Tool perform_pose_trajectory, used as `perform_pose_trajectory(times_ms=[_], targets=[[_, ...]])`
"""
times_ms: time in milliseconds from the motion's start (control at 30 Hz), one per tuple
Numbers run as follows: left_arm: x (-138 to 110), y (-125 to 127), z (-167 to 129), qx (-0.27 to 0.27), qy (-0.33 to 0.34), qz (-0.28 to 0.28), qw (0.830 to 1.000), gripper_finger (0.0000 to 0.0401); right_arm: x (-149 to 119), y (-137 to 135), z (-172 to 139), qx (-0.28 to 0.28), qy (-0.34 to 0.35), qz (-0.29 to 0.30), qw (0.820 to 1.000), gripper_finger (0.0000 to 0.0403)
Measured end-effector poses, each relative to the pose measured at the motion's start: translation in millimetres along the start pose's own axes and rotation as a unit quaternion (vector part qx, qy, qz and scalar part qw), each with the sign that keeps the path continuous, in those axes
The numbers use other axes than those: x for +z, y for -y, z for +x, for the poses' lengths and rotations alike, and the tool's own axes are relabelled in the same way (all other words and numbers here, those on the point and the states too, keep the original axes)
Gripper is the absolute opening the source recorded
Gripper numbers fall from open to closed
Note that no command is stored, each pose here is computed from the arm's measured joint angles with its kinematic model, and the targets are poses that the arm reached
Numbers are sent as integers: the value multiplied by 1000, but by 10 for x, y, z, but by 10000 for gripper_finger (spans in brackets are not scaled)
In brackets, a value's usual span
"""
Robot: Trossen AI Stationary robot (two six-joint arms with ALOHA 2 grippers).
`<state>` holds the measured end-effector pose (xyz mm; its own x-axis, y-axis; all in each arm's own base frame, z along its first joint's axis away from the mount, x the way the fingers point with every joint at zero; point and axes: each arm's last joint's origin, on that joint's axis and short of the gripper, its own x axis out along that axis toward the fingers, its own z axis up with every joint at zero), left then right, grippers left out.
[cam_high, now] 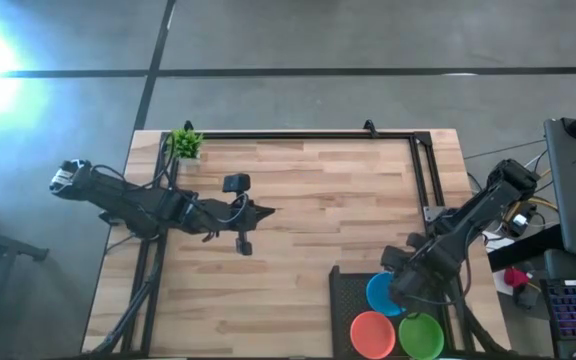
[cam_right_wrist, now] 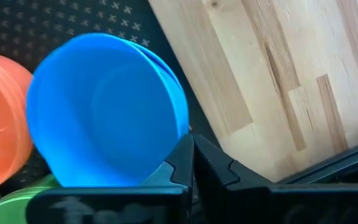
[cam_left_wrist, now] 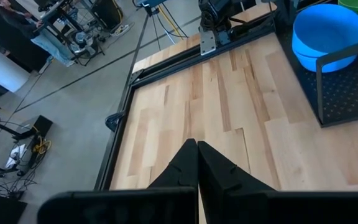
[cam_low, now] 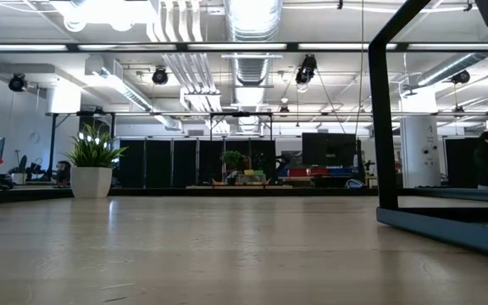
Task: Pick & Place Mini bowls
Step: Stack the blue bowl on the blue bowl on the shelf
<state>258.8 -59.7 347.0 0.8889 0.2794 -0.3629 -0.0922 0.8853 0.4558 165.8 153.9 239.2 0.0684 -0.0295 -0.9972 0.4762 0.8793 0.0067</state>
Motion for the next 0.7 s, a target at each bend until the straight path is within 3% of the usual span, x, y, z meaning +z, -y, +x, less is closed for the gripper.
perform_pose_trajectory(times_ms=[700], targets=[[-9, -13, 8, 2, -3, 4, 1000, 0, 23, -34, -98, 21, 14, 3, 1000, 8]])
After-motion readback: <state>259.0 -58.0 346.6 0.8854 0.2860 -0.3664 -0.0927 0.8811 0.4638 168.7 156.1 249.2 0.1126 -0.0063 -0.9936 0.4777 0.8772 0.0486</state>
